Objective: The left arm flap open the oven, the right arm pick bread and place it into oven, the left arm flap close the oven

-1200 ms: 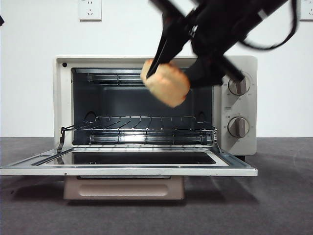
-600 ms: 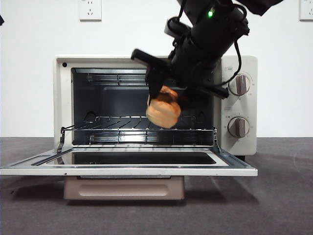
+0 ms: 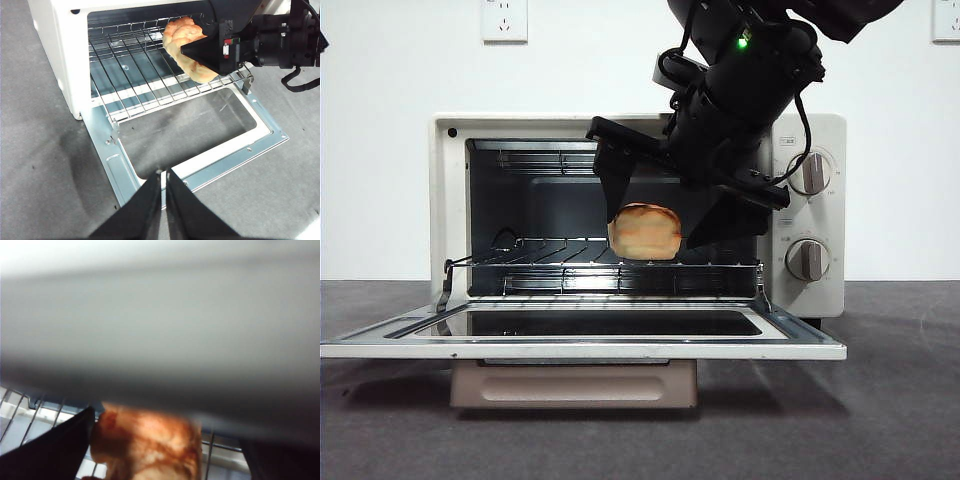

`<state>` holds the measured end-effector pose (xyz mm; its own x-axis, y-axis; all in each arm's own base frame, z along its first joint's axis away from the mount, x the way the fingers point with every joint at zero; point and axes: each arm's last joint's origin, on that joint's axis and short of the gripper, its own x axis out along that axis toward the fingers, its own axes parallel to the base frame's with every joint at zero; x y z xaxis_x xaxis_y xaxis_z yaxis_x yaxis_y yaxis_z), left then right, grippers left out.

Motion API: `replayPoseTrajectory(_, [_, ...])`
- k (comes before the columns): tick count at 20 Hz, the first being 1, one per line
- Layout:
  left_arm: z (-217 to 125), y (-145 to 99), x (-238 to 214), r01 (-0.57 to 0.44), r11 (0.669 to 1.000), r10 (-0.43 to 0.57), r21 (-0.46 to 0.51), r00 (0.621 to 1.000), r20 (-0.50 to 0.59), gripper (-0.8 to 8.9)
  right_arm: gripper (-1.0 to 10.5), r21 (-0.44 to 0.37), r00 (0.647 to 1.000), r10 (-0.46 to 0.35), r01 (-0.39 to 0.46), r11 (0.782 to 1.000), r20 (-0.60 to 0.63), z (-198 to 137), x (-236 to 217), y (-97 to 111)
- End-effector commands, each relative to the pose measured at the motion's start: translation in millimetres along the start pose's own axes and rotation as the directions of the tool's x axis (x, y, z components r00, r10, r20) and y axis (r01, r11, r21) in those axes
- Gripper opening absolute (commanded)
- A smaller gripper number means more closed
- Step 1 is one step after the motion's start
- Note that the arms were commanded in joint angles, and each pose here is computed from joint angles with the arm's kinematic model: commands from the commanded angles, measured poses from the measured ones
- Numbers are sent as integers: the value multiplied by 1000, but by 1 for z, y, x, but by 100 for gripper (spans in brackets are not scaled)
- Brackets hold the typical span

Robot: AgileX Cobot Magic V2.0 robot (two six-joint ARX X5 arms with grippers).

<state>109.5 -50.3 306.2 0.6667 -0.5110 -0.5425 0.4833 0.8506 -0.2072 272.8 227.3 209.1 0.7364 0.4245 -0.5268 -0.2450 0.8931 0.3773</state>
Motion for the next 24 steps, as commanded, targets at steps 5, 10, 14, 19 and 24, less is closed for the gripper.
replayPoseTrajectory(5, [2, 0, 0, 1, 1000, -1, 12, 1000, 11, 17, 452, -12, 999, 36, -37, 999, -12, 8, -24, 15])
replayPoseTrajectory(10, [3, 0, 0, 0, 1000, -1, 12, 1000, 12, 16, 452, -83, 984, 145, -153, 985, -100, 12, -74, 30])
replayPoseTrajectory(14, [3, 0, 0, 1, 1000, -1, 13, 1000, 19, 16, 452, -193, 974, 196, -216, 957, -115, 20, -114, 31])
replayPoseTrajectory(19, [6, 0, 3, 3, 1000, -3, 16, 999, 33, 16, 451, -335, 975, 195, -220, 916, -105, 27, -159, 21])
replayPoseTrajectory(24, [8, 3, 12, -4, 1000, 4, 3, 1000, 1, 16, 450, -426, 981, 136, -181, 886, -136, 26, -193, 2])
